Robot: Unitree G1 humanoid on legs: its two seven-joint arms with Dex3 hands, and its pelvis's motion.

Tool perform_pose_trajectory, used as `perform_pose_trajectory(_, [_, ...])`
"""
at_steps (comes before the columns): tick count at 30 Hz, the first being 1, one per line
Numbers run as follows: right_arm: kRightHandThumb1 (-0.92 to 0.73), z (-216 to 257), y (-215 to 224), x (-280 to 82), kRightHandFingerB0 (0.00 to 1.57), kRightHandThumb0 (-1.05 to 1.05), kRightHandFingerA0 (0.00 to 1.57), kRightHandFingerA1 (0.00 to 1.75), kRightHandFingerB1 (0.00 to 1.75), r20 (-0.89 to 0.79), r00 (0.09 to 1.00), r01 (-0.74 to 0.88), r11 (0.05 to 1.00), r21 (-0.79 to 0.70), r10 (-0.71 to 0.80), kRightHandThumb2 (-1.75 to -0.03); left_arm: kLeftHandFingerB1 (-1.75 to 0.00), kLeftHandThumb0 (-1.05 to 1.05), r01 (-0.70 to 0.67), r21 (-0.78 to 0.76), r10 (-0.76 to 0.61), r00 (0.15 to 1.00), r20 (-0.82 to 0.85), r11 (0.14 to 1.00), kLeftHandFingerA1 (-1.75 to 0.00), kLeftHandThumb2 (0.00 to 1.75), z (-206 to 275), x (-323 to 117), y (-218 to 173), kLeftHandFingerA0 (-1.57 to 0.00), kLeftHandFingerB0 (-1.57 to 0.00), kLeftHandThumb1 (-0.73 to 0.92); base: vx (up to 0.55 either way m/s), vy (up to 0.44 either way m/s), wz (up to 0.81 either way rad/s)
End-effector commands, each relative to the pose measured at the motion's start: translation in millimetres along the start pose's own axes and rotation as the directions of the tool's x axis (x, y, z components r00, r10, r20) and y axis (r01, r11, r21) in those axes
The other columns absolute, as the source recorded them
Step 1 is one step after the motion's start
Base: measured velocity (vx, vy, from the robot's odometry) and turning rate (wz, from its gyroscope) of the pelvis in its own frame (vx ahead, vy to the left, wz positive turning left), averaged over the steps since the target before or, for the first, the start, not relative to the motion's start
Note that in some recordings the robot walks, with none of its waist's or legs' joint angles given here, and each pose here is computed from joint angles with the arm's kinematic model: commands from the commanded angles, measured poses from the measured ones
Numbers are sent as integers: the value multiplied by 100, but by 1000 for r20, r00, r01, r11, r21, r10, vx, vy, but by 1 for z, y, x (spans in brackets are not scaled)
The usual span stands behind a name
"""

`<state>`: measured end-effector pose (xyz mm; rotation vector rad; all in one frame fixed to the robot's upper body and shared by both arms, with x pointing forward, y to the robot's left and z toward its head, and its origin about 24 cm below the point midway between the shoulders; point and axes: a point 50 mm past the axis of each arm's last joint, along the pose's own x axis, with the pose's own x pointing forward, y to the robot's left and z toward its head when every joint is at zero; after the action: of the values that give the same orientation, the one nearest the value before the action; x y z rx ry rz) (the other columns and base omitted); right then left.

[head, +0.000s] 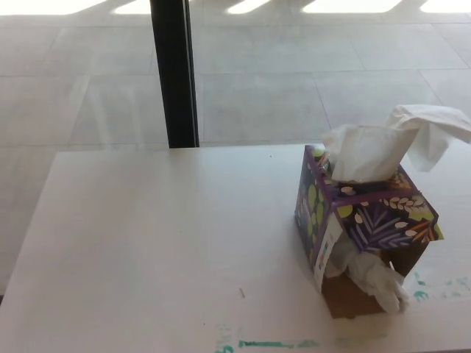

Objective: The robot uses its right hand to pull out a tissue from the tissue box kept in the middle of the desk and put it on the right side

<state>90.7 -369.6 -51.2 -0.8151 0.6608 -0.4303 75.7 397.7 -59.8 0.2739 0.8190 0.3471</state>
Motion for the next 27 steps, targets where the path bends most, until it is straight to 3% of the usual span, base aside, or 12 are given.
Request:
perform_pose_trajectory(1, [-63, 2, -29, 6, 45, -49, 82, 113, 81, 10, 997, 80, 992, 99, -81, -59, -129, -85, 21, -12, -20, 999, 49, 1000, -132, 66, 5, -1, 6, -63, -41, 89, 0, 0, 0])
perform_pose_trajectory(3, [-64, 5, -41, 12, 39, -51, 72, 111, 77, -12, 995, 97, 988, 117, -96, -59, -130, -84, 23, -16, -22, 999, 49, 1000, -132, 66, 5, 0, 6, -63, -40, 89, 0, 0, 0])
perform_pose_trajectory(5, [-53, 22, -74, 24, 16, -64, 6, 67, 65, -35, 990, 139, 984, 107, -136, -87, -125, -84, 29, -11, -28, 999, 47, 1000, -135, 67, 5, 1, 3, -64, -46, 90, 0, 0, 0])
perform_pose_trajectory(6, [-71, 32, -89, 30, 4, -64, 0, 57, 69, -44, 987, 162, 980, 117, -157, -61, -131, -83, 27, -10, -27, 999, 47, 1000, -133, 67, 5, 1, 3, -64, -41, 89, 0, 0, 0])
perform_pose_trajectory(7, [-72, 44, -105, 35, 1, -70, 0, 50, 60, -47, 980, 198, 971, 131, -194, -62, -102, -85, 21, -12, -20, 999, 45, 1000, -113, 109, 6, 1, 4, -73, -54, 67, 0, 0, 0])
perform_pose_trajectory(9, [-67, 69, -129, 35, 0, -72, 0, 69, 62, 53, 956, 273, 941, 201, -289, -64, -130, -83, 12, -8, -12, 999, 41, 1000, -132, 66, 6, 1, 5, -66, -42, 89, 0, 0, 0])
perform_pose_trajectory(10, [-48, 85, -144, 36, 0, -75, 0, 52, 48, 93, 937, 308, 920, 245, -338, -89, -102, -81, 13, -6, -13, 999, 52, 1000, -114, 110, 7, 1, 5, -76, -56, 67, 0, 0, 0])
perform_pose_trajectory(18, [-61, 209, -217, 17, 0, -103, 0, 53, 51, 452, 798, 304, 914, 268, -398, -99, -103, -82, 20, -10, -20, 999, 39, 1000, -115, 110, 5, 0, 6, -77, -55, 67, 0, 0, 0])
perform_pose_trajectory(23, [-43, 282, -218, -4, 0, -73, 0, 13, 2, 606, 732, 300, 946, 123, -311, -75, -104, -84, 21, -8, -21, 1000, 20, 1000, -112, 110, -3, -4, 6, -74, -57, 67, 0, 0, 0])
perform_pose_trajectory(24, [-43, 288, -217, -5, 0, -72, 0, 12, 2, 624, 724, 284, 951, 118, -294, -74, -128, -85, 20, -4, -20, 1000, 21, 1000, -134, 67, -4, -5, 7, -66, -50, 90, 0, 0, 0])
perform_pose_trajectory(26, [-44, 311, -211, -6, 0, -73, 0, 14, 2, 680, 692, 279, 959, 58, -242, -76, -104, -81, 17, 13, -17, 1000, 22, 1000, -115, 110, -5, -6, 7, -78, -57, 67, 0, 0, 0])
perform_pose_trajectory(27, [-44, 314, -209, -6, 0, -73, 0, 11, 2, 683, 692, 270, 961, 54, -233, -76, -126, -83, 16, 7, -16, 1000, 18, 1000, -134, 66, -5, -6, 7, -63, -48, 90, 0, 0, 0])
